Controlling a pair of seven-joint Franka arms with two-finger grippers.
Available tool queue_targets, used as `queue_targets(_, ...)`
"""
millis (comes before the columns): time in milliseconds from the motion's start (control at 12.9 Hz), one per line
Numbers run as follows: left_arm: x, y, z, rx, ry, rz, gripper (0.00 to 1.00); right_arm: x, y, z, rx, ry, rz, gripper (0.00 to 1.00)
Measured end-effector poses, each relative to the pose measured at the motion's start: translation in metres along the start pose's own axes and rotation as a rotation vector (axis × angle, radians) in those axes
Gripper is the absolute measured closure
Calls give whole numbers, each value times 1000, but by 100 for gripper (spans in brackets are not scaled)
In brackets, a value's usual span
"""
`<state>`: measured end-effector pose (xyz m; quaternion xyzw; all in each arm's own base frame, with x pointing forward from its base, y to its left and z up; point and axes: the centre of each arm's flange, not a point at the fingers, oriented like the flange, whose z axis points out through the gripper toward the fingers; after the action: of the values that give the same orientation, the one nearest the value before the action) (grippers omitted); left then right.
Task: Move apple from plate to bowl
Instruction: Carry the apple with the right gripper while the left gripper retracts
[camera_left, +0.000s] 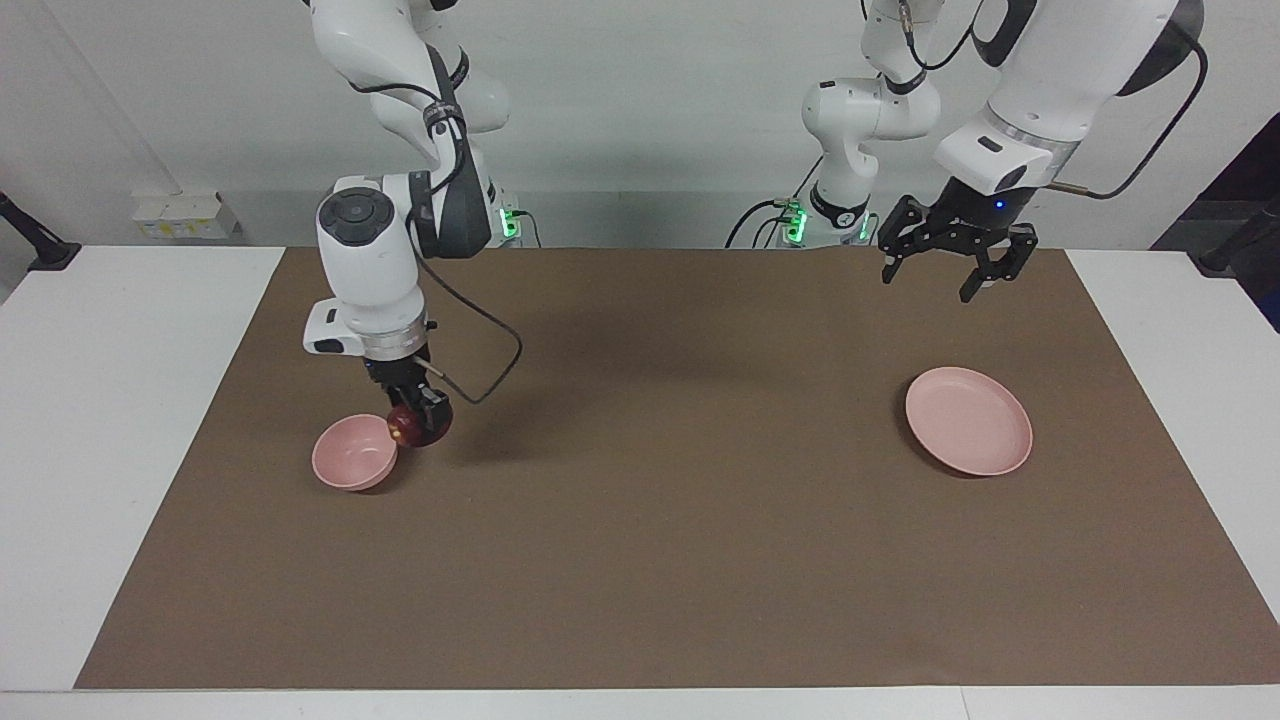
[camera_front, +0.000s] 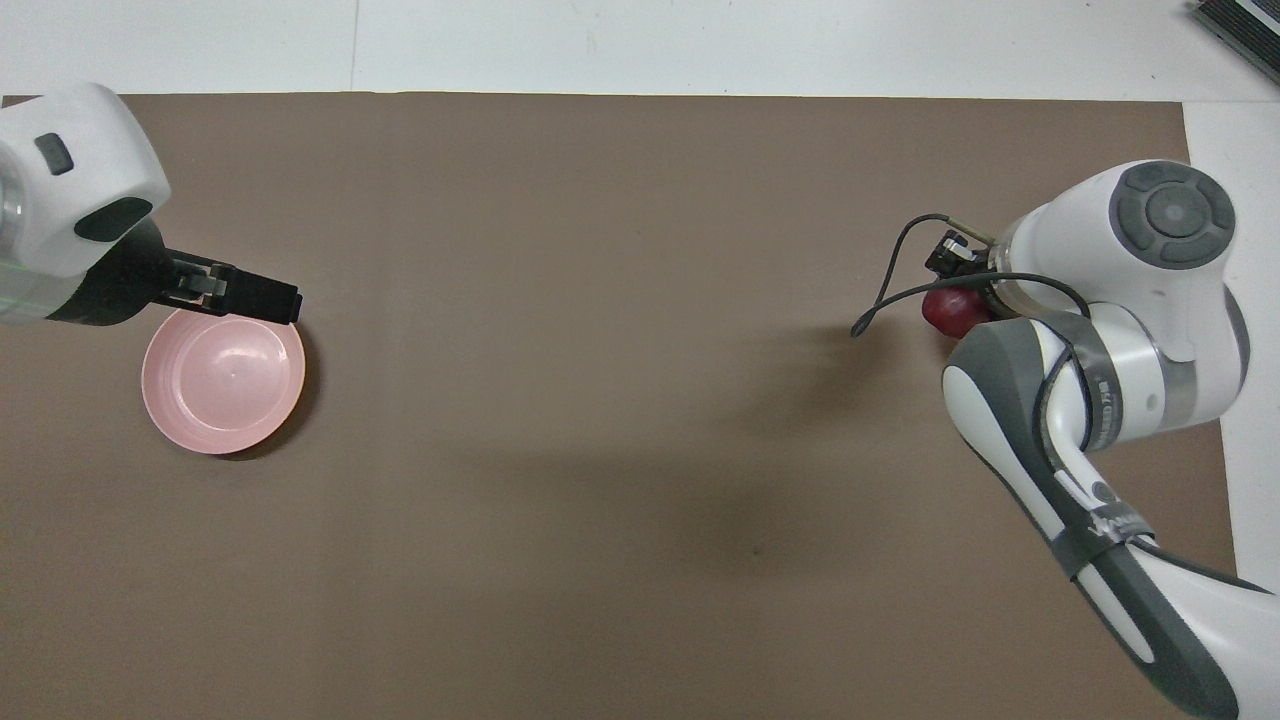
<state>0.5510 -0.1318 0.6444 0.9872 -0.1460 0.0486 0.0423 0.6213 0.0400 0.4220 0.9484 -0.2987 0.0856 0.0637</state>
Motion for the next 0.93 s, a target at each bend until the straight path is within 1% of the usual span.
queue_targets(155,-3,-7,1,68,-25,10,0,16,20,7,-12,38,-47,30)
queue_targets(233,-5,-10,2,82,-43,17,0,23,30,14,-3,51,-64,30)
queue_targets(310,-7,-14,0,87,-58,21,0,28,40,22,4,58,-73,30)
queue_targets(465,-11,-26,-11,88,-66,12,0,33,55,43,8,58,-73,30)
queue_targets(776,-18,-67,-20,81,-68,-25,0,30,47,81,40,61,-86,30)
queue_targets(853,-20,-77,-21,74,-66,-44,0,29,46,86,40,56,-89,25)
queue_targets(931,-23,-89,-22,66,-64,-66,0,29,45,84,35,52,-90,13)
